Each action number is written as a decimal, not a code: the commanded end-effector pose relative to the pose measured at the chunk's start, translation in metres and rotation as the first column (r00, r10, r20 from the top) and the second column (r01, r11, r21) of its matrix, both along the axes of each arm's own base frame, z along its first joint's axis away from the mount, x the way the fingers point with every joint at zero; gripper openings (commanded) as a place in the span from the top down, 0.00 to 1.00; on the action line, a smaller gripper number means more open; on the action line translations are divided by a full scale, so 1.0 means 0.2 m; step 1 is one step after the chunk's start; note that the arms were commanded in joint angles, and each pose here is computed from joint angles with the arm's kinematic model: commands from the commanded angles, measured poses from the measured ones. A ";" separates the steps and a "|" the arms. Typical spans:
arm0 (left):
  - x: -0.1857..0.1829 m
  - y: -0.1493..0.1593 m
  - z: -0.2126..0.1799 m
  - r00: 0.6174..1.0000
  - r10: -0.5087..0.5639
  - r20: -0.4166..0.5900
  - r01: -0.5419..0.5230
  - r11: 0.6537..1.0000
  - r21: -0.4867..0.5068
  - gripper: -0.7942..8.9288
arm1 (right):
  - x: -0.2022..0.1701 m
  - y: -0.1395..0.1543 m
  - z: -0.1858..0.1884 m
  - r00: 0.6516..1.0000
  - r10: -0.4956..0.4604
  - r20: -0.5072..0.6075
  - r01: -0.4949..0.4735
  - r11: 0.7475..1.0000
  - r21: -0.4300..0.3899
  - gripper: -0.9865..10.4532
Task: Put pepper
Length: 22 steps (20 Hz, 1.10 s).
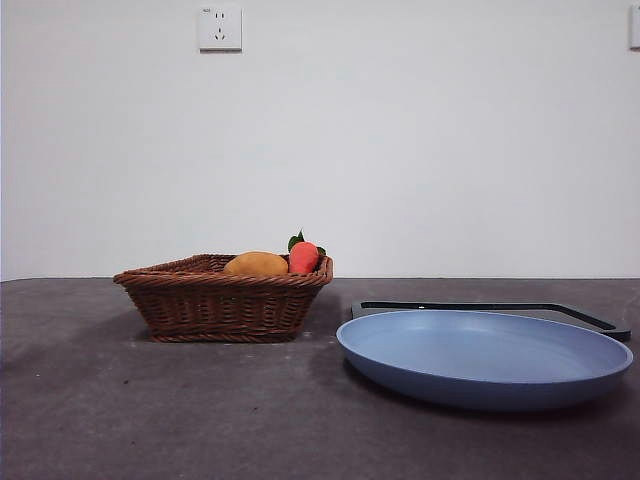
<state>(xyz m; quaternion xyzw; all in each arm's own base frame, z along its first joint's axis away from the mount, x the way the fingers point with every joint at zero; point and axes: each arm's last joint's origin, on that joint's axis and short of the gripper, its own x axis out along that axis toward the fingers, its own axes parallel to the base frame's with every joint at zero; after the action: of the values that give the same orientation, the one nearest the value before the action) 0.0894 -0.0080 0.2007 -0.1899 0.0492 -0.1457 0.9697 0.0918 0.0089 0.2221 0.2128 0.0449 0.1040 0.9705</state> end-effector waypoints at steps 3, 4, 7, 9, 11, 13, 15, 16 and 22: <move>0.02 -0.01 0.14 0.996 -0.073 -0.041 0.074 0.997 0.018 0.91 | 0.01 0.00 0.18 1.000 0.019 -0.022 -0.021 0.995 -0.095 0.91; 0.03 -0.01 0.18 0.994 -0.096 -0.054 0.098 0.995 0.034 0.91 | 0.02 0.01 0.22 0.998 0.040 -0.045 -0.045 0.992 -0.121 0.91; 0.06 -0.02 0.29 0.981 -0.166 -0.103 0.175 0.981 0.083 0.91 | 0.05 0.02 0.30 0.988 0.098 -0.118 -0.118 0.977 -0.179 0.91; 0.08 -0.03 0.35 0.965 -0.220 -0.141 0.236 0.966 0.105 0.91 | 0.06 0.02 0.34 0.976 0.138 -0.168 -0.172 0.962 -0.211 0.91; 0.10 -0.03 0.40 0.941 -0.287 -0.177 0.312 0.940 0.136 0.91 | 0.07 0.03 0.39 0.952 0.191 -0.239 -0.248 0.940 -0.235 0.91; 0.12 -0.04 0.44 0.913 -0.347 -0.216 0.383 0.912 0.150 0.91 | 0.08 0.04 0.44 0.925 0.228 -0.304 -0.312 0.913 -0.264 0.91; 0.14 -0.04 0.48 0.889 -0.380 -0.256 0.425 0.892 0.151 0.91 | 0.08 0.04 0.49 0.898 0.262 -0.353 -0.372 0.881 -0.294 0.91; 0.14 -0.04 0.50 0.877 -0.389 -0.282 0.442 0.883 0.158 0.91 | 0.08 0.04 0.50 0.881 0.267 -0.390 -0.399 0.863 -0.309 0.91; 0.14 -0.04 0.57 0.828 -0.404 -0.390 0.499 0.847 0.183 0.91 | 0.10 0.05 0.58 0.784 0.281 -0.553 -0.508 0.802 -0.313 0.91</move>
<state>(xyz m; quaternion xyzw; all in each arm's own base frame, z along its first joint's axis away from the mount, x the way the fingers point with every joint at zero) 0.1180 -0.0169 0.3105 -0.0774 0.2904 -0.3224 0.8976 0.1109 0.0184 0.3339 0.0048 0.3624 0.2335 0.9023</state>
